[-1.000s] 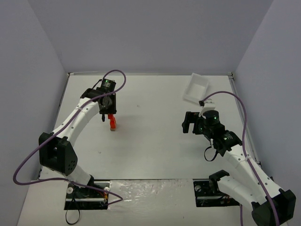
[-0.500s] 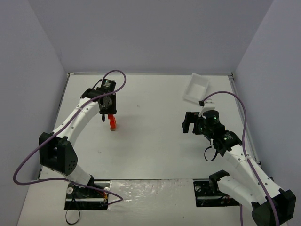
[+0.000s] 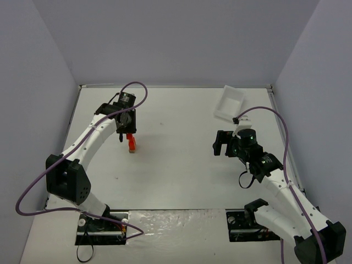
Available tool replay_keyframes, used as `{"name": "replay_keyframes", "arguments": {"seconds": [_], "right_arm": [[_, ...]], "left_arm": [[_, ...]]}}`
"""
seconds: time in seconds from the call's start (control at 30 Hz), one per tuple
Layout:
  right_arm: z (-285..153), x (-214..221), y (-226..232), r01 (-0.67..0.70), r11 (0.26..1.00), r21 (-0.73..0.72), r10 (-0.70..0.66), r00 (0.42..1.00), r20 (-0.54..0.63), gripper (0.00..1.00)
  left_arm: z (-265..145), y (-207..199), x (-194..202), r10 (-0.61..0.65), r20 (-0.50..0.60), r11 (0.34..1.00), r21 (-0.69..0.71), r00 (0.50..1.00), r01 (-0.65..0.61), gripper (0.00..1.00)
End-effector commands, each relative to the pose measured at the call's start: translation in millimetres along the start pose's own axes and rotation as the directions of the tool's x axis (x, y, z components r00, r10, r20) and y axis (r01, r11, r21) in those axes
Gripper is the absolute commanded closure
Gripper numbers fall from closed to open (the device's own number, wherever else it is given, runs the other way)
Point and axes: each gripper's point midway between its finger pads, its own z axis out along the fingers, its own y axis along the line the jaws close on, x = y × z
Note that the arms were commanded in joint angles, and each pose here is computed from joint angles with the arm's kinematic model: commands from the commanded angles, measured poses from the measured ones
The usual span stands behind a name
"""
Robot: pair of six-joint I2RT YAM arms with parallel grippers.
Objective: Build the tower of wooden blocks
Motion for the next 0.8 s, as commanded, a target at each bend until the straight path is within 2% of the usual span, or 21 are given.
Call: {"name": "replay_keyframes", "arguments": {"seconds": [0.0, 0.47, 0.77], "right_arm": [[-1.6, -21.8, 3.6, -0.013, 1.0, -0.009, 0.014, 0.998, 0.066, 0.0], [-1.6, -20.2, 3.8, -0.016, 1.0, -0.01, 0.017, 0.998, 0.064, 0.0], [-2.1, -21.3, 3.8, -0.016, 1.0, -0.011, 0.016, 0.998, 0.067, 0.0]], "left_arm": [[-6.0, 1.0, -16.9, -0.018, 0.06, 1.0, 0.002, 0.998, 0.018, 0.9], [-5.4, 0.8, -16.0, -0.02, 0.056, 1.0, 0.001, 0.998, 0.02, 0.82], [-6.1, 0.3, -17.4, -0.022, 0.06, 1.0, 0.004, 0.998, 0.022, 0.74]]}}
